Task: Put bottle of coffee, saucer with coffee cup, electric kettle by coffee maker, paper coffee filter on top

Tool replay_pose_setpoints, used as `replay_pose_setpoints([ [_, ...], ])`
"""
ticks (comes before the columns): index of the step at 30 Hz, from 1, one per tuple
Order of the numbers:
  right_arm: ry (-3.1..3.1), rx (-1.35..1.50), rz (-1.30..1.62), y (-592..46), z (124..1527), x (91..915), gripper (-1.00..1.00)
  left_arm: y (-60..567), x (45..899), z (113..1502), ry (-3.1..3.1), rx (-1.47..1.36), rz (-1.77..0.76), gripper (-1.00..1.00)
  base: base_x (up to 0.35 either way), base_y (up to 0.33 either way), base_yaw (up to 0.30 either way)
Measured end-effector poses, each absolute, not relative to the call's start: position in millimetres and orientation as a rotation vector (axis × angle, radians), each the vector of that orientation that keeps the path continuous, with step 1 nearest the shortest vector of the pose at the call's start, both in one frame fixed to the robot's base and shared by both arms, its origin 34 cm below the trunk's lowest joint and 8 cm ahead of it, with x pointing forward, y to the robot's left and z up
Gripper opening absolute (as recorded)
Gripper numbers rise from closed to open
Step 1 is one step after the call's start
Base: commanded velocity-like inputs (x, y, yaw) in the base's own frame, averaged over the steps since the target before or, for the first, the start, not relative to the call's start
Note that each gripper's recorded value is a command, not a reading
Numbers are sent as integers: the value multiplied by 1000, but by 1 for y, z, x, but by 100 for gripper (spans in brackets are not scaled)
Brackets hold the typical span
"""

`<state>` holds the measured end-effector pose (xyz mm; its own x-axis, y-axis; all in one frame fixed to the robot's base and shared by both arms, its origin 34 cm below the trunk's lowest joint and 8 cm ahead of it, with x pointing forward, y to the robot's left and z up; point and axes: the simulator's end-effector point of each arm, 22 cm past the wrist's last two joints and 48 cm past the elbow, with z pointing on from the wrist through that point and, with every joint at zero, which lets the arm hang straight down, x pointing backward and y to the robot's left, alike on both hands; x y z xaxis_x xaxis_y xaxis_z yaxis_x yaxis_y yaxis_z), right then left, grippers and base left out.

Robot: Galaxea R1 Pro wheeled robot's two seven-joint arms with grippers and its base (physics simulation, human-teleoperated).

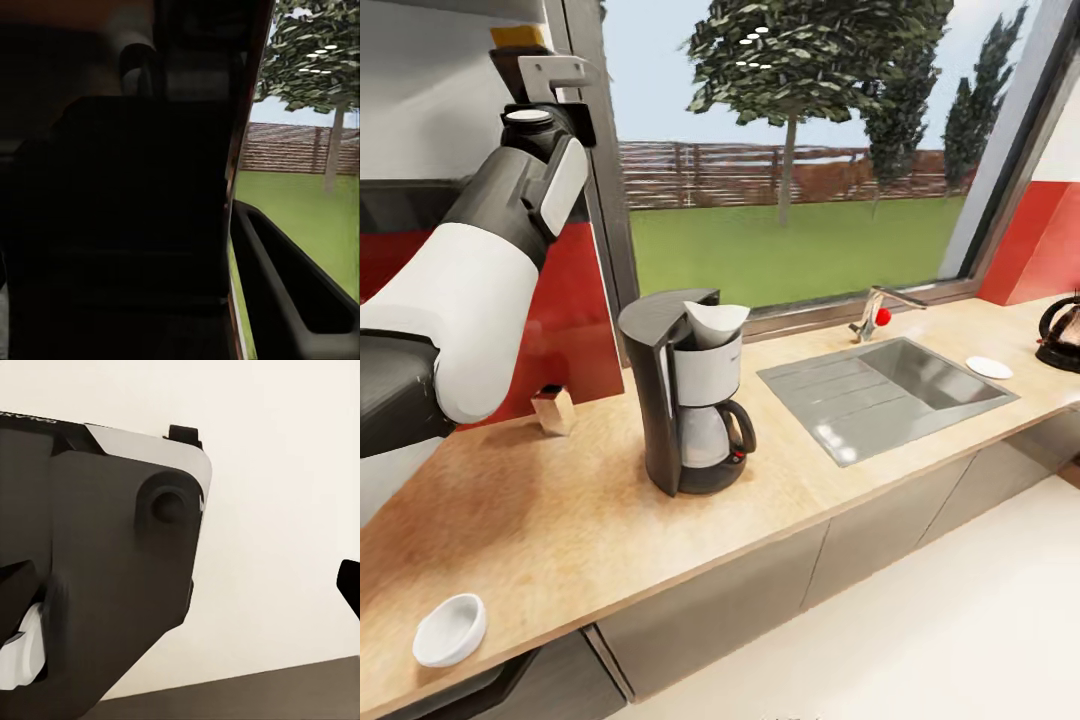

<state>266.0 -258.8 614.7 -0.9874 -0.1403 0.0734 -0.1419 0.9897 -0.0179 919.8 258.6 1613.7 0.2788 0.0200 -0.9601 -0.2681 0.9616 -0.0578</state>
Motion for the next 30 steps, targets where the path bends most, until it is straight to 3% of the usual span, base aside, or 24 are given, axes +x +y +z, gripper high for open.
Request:
replay_pose_setpoints([
  [14,-3062,217,35,-259,615,266,100,255,921,1612,1282,-223,185,-100,0,0,-265],
  [30,-3065,217,37,-258,615,267,100,187,931,1569,1340,-132,96,-100,0,0,-221],
])
